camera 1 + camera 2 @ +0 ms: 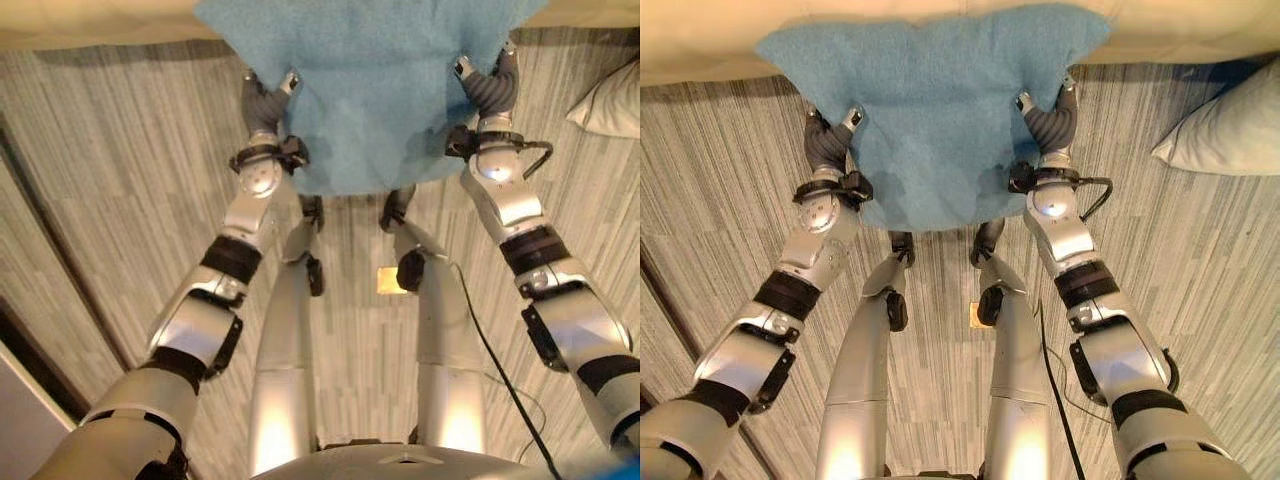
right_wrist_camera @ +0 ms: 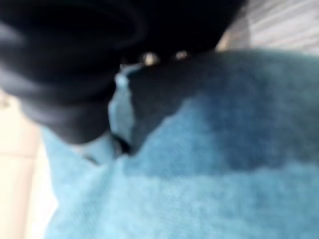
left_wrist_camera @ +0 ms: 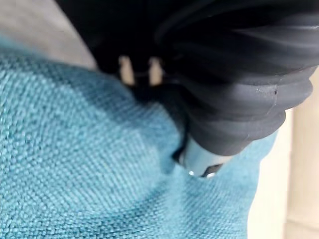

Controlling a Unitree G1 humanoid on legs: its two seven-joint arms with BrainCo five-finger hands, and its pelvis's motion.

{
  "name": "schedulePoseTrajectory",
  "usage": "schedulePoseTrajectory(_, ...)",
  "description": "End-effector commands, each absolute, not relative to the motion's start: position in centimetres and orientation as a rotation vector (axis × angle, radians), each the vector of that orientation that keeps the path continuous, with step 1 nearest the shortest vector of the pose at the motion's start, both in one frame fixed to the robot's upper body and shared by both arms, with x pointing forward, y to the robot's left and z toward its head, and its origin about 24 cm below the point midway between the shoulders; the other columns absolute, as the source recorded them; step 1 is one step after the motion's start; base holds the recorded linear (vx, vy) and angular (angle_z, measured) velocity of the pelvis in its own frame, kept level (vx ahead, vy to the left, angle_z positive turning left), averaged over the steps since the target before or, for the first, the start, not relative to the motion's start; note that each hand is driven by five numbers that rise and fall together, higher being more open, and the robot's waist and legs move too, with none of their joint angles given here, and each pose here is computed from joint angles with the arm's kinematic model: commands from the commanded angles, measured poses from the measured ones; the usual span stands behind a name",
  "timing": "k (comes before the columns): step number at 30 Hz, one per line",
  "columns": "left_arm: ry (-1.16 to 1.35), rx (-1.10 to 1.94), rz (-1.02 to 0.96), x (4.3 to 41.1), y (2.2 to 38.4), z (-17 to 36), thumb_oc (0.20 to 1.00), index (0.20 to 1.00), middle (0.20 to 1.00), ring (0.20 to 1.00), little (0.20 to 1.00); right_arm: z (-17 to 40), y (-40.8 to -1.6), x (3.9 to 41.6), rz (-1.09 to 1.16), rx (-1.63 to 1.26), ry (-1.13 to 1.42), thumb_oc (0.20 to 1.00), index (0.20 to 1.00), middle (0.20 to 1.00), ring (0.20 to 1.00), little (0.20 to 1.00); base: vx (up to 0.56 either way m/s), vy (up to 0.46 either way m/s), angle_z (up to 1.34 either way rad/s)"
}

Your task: Pick up all the scattered cushions and arrange them neatly on the sofa.

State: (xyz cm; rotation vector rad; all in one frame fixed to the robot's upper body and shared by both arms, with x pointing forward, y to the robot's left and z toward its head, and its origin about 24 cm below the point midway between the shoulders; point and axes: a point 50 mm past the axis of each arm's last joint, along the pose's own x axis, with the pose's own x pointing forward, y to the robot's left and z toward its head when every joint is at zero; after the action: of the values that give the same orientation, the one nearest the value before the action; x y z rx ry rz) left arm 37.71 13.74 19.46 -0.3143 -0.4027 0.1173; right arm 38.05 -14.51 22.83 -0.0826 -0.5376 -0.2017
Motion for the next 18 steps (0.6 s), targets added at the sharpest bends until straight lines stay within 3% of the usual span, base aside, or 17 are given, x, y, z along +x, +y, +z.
schedulePoseTrajectory(1, -0.600, -0.317, -0.131, 35.2, 9.1, 21.2, 0.200, 0.200, 0.200, 0.200, 0.200, 25.1, -10.0, 34.7, -0.001, -0.018, -0.819, 0.200, 0.200, 0.200, 0.200, 0.200, 0.03, -0.030, 0.04)
schedulePoseTrajectory(13, -0.414, -0.311, -0.166, 31.6, 10.4, 13.1, 0.200, 0.200, 0.200, 0.200, 0.200, 14.1, -14.1, 31.1, -0.033, -0.023, -0.530, 0.200, 0.200, 0.200, 0.200, 0.200, 0.08, -0.073, 0.15)
schedulePoseTrajectory(18, -0.335, -0.295, -0.137, 30.4, 11.6, 10.8, 0.200, 0.200, 0.200, 0.200, 0.200, 11.8, -14.8, 30.2, -0.026, -0.022, -0.445, 0.200, 0.200, 0.200, 0.200, 0.200, 0.17, 0.097, 0.09)
